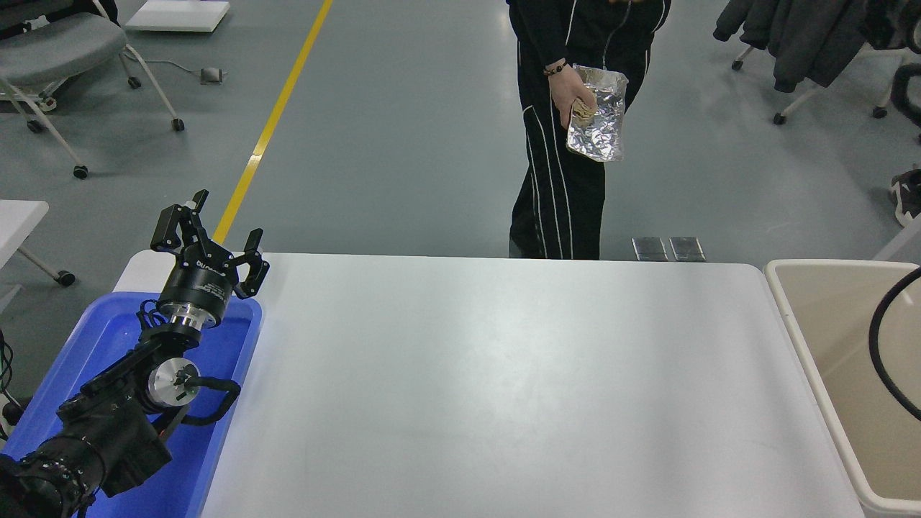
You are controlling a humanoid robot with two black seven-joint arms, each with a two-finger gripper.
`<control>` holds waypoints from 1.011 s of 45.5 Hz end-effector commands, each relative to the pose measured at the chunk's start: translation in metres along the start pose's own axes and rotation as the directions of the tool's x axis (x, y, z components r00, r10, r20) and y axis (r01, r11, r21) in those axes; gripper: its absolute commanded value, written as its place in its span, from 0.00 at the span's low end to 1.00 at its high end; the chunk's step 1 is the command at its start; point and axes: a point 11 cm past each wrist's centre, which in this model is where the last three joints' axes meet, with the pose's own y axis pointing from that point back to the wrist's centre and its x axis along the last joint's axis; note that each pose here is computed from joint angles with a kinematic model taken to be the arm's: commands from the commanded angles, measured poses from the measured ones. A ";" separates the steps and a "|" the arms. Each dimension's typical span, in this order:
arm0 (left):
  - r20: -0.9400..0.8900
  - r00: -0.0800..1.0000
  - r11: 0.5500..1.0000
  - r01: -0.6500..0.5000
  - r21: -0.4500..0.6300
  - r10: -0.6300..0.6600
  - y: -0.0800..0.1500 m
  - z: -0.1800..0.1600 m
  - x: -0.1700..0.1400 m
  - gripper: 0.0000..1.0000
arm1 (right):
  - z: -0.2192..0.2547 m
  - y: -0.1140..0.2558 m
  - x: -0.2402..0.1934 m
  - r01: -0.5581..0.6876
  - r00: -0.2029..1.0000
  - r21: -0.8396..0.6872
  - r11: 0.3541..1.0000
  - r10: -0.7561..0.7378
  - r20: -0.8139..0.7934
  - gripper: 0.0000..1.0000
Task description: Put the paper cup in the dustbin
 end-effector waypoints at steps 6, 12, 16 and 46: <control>0.000 1.000 1.000 0.000 0.000 0.000 0.000 0.000 0.000 1.00 | 0.078 0.036 -0.016 0.052 0.974 0.114 0.992 -0.076 0.213 0.99; 0.000 1.000 1.000 0.000 0.000 0.000 0.000 0.000 0.000 1.00 | 0.121 0.058 -0.020 0.030 0.963 0.109 0.994 -0.058 0.263 0.99; 0.000 1.000 1.000 0.000 0.000 0.000 0.000 0.000 0.000 1.00 | 0.149 0.072 -0.020 0.026 0.965 0.065 0.998 -0.042 0.260 0.99; 0.000 1.000 1.000 0.000 0.000 0.000 0.000 0.000 0.000 1.00 | 0.215 0.126 -0.031 0.058 0.916 -0.052 0.997 -0.032 0.401 0.99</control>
